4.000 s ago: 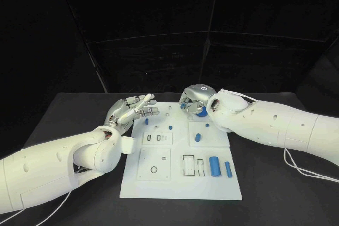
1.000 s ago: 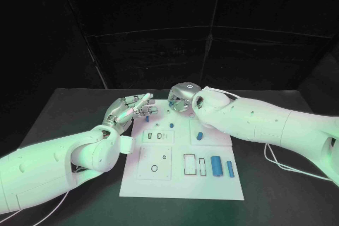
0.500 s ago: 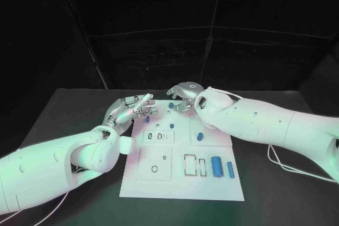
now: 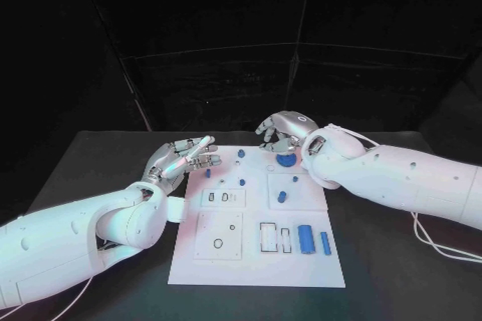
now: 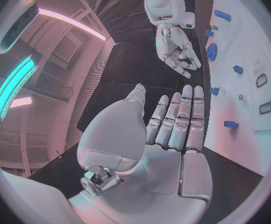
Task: Assemble the parts on the task board
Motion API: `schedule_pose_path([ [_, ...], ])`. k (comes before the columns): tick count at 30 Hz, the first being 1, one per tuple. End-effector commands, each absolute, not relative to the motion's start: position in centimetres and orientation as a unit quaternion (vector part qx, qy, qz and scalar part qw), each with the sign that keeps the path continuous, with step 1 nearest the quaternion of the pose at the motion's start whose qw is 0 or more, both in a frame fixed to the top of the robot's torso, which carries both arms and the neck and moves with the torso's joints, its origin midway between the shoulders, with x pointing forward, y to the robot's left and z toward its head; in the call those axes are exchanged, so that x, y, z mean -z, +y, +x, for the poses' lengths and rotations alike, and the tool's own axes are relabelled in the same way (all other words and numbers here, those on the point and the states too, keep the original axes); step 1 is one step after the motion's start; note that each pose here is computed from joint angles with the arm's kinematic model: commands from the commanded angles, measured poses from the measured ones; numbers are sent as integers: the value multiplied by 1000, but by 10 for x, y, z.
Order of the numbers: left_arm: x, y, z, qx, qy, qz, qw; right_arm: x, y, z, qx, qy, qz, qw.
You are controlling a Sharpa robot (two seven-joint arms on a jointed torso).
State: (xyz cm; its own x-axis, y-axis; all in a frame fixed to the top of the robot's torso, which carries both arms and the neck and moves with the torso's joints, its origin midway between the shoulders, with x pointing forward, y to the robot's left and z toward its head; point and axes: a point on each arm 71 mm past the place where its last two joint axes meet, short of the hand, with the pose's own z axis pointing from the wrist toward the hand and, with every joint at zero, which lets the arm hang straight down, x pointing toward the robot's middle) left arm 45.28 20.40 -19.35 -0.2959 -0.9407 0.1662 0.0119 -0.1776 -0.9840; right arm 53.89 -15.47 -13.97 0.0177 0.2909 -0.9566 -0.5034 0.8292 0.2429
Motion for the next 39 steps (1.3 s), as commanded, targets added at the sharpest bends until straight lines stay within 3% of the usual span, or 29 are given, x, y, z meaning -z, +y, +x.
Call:
schedule_pose_path([
  [1,191,203,452,626,512,-448,382,141,-177,537,-284,680,-9,676],
  [6,191,203,452,626,512,-447,382,146,-210,535,-259,719,28,644],
  [12,191,201,453,628,512,-447,381,152,-227,539,-232,744,47,625],
  [39,193,200,455,627,512,-447,380,164,-206,554,-194,752,19,629],
])
